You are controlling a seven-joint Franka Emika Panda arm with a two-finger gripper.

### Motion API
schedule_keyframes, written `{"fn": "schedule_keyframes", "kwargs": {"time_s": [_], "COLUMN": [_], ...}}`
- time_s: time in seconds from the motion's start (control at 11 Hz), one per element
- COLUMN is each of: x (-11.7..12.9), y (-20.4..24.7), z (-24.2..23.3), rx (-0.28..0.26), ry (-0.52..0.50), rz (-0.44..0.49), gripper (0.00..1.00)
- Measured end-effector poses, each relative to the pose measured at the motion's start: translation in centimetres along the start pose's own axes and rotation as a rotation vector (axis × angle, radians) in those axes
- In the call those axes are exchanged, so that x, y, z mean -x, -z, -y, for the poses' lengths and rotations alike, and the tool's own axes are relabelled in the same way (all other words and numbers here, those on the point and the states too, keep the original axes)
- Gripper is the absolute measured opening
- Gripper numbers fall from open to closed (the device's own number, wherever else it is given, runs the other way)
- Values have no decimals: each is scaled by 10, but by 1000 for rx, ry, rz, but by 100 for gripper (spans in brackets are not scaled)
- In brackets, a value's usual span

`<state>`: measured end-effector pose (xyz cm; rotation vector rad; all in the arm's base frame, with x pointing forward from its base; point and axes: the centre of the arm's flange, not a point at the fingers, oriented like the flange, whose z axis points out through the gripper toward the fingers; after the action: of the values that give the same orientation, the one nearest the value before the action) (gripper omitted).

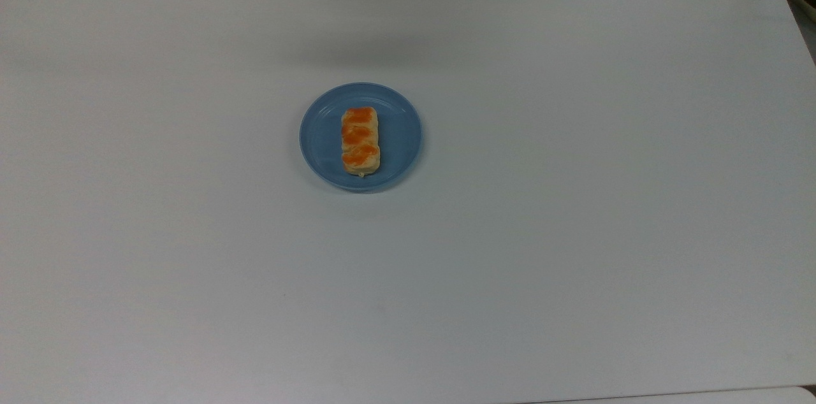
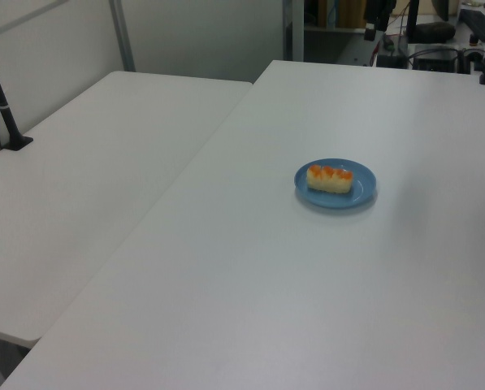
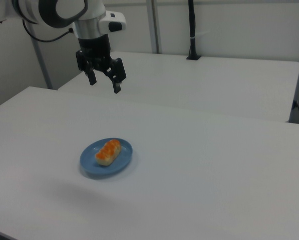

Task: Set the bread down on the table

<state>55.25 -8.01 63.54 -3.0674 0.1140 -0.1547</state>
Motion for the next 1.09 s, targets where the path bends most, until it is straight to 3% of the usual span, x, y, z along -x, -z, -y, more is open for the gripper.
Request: {"fn": "schedule_keyframes", "kwargs": {"time_s": [1.09], "x": [1], "y": [-9], "z": [0], "rx": [19], "ry": [10], "rz": [36], "gripper": [100]}}
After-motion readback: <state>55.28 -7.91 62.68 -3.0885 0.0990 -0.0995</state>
